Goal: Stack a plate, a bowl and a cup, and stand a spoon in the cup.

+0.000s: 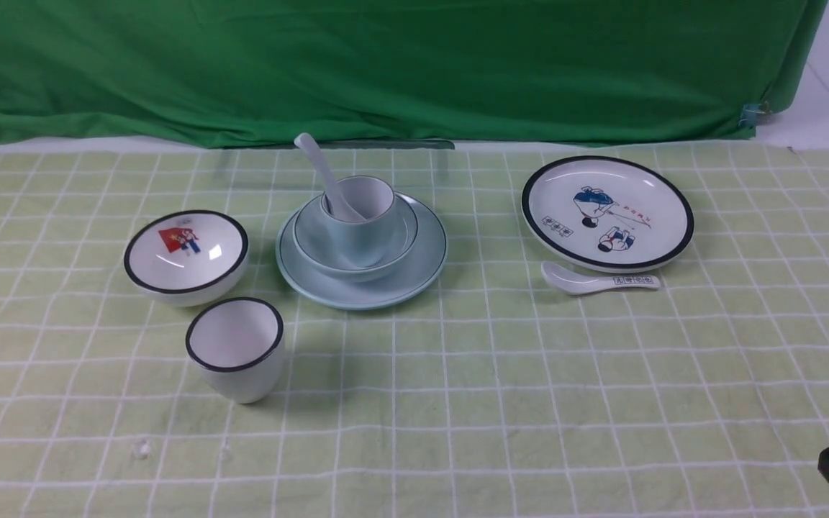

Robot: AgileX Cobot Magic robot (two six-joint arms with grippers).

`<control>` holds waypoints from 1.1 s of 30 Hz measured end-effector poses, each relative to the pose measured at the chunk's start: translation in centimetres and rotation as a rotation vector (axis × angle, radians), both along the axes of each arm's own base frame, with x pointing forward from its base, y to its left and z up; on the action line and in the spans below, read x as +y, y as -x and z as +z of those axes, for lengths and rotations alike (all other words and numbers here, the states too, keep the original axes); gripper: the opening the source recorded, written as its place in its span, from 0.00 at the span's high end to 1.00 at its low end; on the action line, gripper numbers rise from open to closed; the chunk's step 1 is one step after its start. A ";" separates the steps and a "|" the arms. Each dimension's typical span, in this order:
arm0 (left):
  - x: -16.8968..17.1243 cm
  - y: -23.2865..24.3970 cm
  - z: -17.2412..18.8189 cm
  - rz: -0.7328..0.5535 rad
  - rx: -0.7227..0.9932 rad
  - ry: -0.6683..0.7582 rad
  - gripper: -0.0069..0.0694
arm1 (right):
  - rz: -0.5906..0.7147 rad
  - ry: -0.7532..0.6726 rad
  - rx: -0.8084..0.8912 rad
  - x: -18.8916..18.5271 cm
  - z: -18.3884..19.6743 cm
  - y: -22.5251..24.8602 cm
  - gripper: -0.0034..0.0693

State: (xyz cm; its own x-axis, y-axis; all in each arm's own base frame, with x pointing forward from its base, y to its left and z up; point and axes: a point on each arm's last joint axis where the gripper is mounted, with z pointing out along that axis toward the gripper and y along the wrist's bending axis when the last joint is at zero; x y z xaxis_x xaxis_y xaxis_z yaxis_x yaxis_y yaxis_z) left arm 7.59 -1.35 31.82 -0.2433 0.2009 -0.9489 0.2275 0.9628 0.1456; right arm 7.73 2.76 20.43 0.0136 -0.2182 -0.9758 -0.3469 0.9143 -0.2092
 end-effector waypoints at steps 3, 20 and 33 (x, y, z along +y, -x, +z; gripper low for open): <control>0.0 0.0 0.0 0.000 -0.001 0.000 0.95 | -0.013 -0.025 -0.028 -0.1 0.3 0.1 0.88; 0.0 0.0 0.0 0.000 -0.001 0.000 0.95 | -0.367 -0.203 -0.064 -2.9 0.2 2.0 0.88; 0.0 0.0 0.0 0.000 -0.001 0.000 0.95 | -0.393 -0.185 0.105 -2.9 -1.3 2.1 0.87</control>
